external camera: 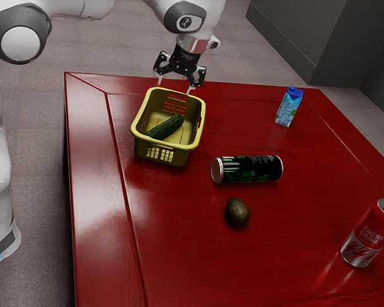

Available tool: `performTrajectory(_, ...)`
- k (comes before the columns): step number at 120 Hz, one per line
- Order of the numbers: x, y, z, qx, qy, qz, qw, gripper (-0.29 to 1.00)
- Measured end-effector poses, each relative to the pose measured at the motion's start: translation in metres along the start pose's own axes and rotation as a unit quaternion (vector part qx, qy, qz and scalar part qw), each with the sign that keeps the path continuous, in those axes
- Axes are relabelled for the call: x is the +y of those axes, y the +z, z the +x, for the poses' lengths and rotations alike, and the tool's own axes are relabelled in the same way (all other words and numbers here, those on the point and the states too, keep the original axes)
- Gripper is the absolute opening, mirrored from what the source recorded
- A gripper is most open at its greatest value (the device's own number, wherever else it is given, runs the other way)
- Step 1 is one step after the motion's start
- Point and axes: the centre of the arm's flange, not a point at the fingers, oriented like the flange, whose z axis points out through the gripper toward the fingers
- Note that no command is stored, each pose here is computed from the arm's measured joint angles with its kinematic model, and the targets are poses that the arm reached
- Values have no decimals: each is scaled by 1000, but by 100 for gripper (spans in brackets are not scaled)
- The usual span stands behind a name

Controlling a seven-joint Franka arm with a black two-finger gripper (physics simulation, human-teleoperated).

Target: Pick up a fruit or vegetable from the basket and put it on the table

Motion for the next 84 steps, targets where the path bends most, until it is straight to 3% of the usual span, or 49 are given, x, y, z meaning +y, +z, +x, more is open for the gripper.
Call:
performTrajectory(28, 12, 6, -69, -16, 100, -43, 994, 70)
performTrajectory(46, 4, 22, -45, -21, 95, -56, 994, 70)
performTrajectory(84, -7, 53, 9, -3, 88, -50, 995, 70)
